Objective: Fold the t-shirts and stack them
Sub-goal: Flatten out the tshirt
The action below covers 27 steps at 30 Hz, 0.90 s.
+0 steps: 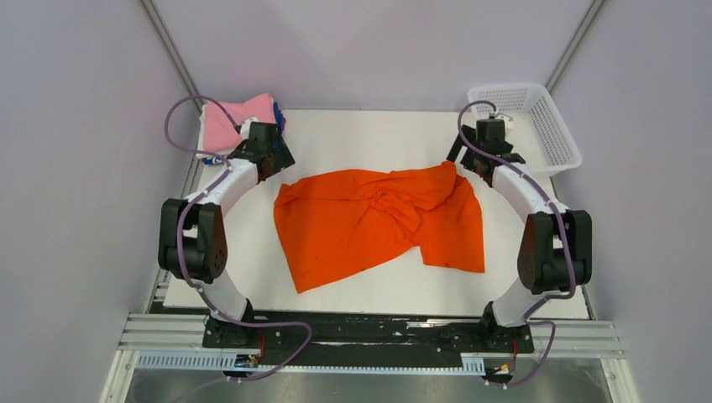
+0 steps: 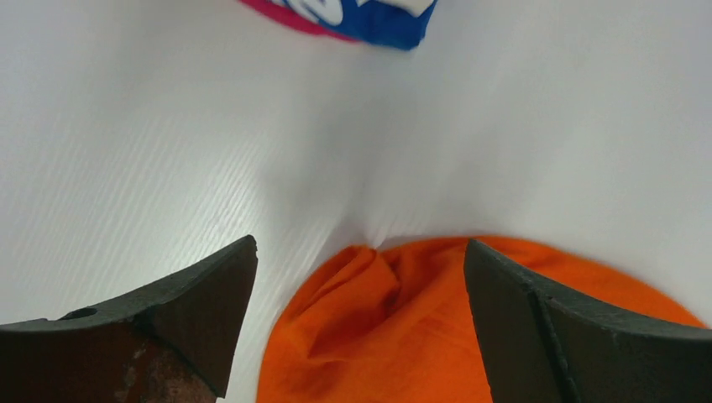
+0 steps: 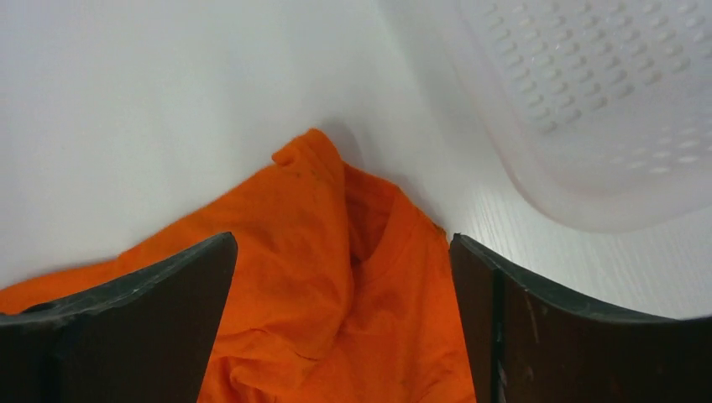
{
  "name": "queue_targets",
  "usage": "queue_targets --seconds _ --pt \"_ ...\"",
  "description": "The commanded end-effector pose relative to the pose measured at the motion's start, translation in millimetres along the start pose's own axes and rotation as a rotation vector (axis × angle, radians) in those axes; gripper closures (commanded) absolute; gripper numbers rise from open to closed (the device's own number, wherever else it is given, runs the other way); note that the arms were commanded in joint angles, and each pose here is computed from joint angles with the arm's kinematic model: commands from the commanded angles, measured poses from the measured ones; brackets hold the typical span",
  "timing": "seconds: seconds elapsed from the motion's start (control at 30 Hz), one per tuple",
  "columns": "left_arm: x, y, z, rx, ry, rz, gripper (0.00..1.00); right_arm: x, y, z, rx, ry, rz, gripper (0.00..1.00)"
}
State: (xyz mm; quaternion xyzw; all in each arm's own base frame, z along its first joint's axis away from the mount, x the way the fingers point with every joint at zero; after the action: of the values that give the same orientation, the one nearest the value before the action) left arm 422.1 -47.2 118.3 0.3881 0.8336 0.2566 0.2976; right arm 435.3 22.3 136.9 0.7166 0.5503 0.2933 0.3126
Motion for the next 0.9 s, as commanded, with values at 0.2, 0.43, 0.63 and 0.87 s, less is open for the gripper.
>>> queue_targets --seconds 0.2,0.43,0.63,0.87 --pt "-34.1 20.4 -73.0 0.060 -0.197 -0.034 0.00 8.6 23.2 -59.1 -0.060 0.093 0.106 0.00" --pt "-30.0 -121.8 -104.1 0.424 -0.348 0.072 0.00 18.6 -66.9 -65.3 0.160 0.228 0.115 0.00" --pt "-40.4 -164.7 -93.9 0.508 -0.482 0.004 0.00 29.9 -124.2 -50.2 0.366 0.298 0.129 0.00" --pt "-31.9 -166.8 -26.6 0.491 -0.284 0.006 0.00 33.4 -134.8 -15.8 0.408 0.260 0.165 0.00"
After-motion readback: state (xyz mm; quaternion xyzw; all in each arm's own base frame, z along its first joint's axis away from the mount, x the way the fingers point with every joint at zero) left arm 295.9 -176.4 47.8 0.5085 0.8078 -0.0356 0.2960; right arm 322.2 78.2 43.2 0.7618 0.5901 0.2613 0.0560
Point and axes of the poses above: each gripper's point midway between its finger pads, its own z axis out along the fingers, its own x axis along the line the jaws close on, y = z × x, the point moved 1 cm from there along -z, back along the fingers, and after that the axes turned 10 degrees about -z, right-handed, at the moved point
